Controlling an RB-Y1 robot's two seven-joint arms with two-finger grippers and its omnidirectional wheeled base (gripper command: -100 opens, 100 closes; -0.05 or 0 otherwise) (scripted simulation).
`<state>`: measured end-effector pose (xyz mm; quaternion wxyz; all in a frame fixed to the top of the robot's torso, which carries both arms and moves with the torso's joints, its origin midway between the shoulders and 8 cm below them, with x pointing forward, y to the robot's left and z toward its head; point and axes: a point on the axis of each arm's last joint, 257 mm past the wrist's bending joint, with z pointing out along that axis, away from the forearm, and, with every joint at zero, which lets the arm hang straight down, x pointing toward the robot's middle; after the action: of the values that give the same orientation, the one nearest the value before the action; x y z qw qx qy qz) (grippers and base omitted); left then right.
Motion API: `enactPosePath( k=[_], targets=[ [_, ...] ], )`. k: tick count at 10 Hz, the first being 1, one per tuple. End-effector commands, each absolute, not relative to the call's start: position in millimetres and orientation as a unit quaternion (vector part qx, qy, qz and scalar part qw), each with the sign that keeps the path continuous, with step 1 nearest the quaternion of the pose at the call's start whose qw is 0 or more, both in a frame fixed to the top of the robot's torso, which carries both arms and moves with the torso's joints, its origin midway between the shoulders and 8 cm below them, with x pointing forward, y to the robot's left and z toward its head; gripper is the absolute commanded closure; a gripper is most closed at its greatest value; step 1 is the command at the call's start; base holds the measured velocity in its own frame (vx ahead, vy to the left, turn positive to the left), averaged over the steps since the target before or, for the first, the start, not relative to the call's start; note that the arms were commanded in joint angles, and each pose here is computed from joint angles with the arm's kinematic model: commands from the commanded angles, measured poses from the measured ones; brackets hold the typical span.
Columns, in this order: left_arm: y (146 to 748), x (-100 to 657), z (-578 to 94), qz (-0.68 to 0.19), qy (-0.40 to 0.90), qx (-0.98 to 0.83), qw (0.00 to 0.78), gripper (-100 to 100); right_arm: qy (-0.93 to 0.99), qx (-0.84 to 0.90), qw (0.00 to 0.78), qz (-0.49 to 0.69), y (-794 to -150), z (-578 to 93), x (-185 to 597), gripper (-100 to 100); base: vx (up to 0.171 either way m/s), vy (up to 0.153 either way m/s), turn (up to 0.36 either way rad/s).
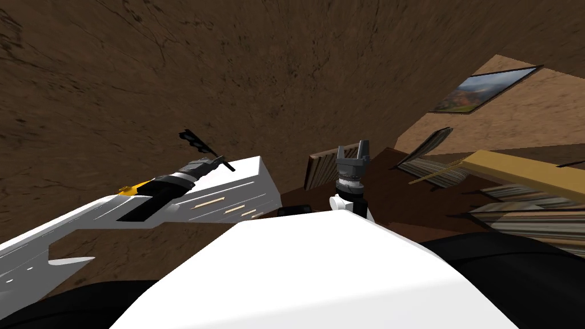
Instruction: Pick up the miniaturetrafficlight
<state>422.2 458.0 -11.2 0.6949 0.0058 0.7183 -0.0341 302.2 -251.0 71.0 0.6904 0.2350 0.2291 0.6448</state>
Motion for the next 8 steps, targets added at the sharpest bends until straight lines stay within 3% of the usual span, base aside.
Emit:
enactPosePath(
  k=[1, 2, 4, 6, 8],
  targets=[
    [458.0, 422.2, -11.2, -0.034, 0.718, 0.006, 0.695, 0, 0.229, 0.235, 0.690, 0.645, -251.0, 71.0, 302.2, 0, 0.000, 0.000, 0.000],
    [454.5, 429.6, -19.6, -0.048, 0.719, 0.016, 0.693, -100, 0.229, 0.235, 0.690, 0.645, -251.0, 71.0, 302.2, 0, -0.110, -0.002, -0.232],
    [470.4, 440.4, -17.2, -0.042, 0.714, 0.003, 0.699, -100, 0.229, 0.235, 0.690, 0.645, -251.0, 71.0, 302.3, 0, -0.122, -0.003, -0.104],
    [497.1, 443.2, -18.5, -0.023, 0.714, -0.014, 0.700, -100, 0.229, 0.235, 0.690, 0.645, -251.0, 71.0, 302.3, 0, -0.002, -0.011, 0.019],
    [495.0, 455.7, -33.4, -0.038, 0.718, -0.007, 0.695, -100, 0.229, 0.235, 0.690, 0.645, -251.0, 71.1, 302.3, 0, -0.118, -0.019, -0.243]
  ],
)
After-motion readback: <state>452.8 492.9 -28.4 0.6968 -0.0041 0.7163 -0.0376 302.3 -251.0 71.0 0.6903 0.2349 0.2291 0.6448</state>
